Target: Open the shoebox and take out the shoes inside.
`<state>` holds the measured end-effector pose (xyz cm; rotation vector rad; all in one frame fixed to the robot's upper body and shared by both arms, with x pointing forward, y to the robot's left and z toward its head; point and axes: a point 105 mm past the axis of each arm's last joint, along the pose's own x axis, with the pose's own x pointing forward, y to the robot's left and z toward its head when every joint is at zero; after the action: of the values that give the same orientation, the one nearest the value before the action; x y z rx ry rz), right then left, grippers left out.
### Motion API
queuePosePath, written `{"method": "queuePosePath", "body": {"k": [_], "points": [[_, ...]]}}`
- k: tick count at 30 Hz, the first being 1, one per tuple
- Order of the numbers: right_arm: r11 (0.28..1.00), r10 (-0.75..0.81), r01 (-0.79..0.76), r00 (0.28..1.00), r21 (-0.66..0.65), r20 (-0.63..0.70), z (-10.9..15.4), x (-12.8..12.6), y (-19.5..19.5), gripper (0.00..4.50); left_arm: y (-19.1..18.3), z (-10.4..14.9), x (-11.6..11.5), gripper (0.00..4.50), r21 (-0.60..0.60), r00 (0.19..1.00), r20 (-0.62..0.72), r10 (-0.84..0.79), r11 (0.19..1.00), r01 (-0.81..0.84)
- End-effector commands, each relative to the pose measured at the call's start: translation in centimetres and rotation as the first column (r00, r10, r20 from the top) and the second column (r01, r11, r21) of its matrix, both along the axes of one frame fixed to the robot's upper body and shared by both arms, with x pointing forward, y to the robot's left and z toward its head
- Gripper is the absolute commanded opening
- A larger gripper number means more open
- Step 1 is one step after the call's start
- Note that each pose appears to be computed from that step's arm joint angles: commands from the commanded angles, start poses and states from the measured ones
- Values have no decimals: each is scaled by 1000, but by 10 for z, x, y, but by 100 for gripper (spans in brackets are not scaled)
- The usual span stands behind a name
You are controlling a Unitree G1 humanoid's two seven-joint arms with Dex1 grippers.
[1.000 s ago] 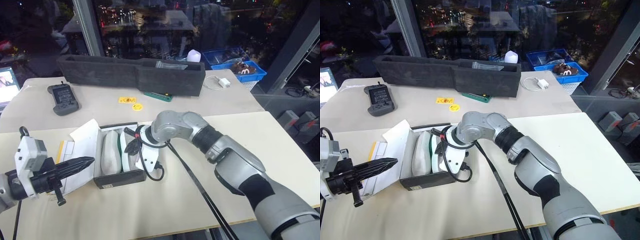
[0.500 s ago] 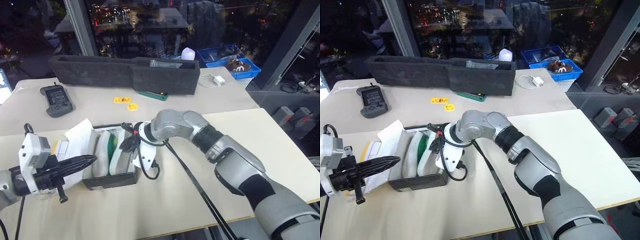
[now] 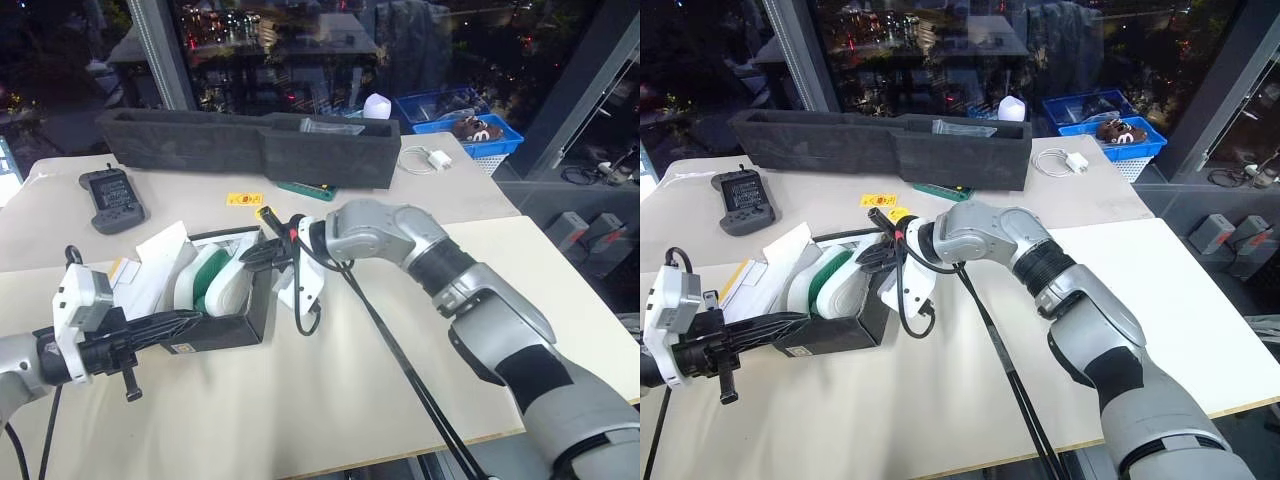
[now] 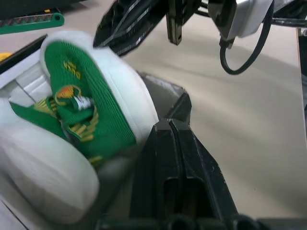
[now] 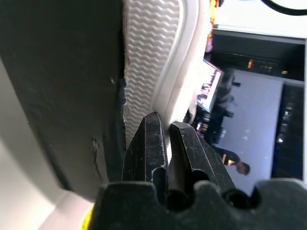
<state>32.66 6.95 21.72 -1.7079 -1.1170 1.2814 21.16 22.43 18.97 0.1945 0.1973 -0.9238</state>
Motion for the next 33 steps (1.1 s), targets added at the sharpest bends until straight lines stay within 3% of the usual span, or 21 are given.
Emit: {"method": "queuePosePath", "body": {"k": [1, 13, 22, 29, 33], "points": [[986, 54, -65, 996, 153, 73, 40, -10, 2, 1, -1, 6, 1, 0, 18, 999, 30, -18, 1000, 18], [975, 45, -38, 999, 219, -26, 19, -12, -6, 1, 1, 5, 0, 0, 30, 999, 22, -23, 999, 23], [948, -19, 25, 1000, 319, -24, 41, -2, -18, 1, 2, 6, -2, 0, 32, 999, 16, -28, 999, 27], [899, -195, 181, 981, 398, -5, 57, 20, -64, 1, 5, 12, -5, 0, 10, 999, 31, -19, 1000, 19], [835, -325, 308, 945, 456, -44, 61, 33, -96, 1, 4, 14, -6, 0, -13, 999, 40, -3, 1000, 4]]}}
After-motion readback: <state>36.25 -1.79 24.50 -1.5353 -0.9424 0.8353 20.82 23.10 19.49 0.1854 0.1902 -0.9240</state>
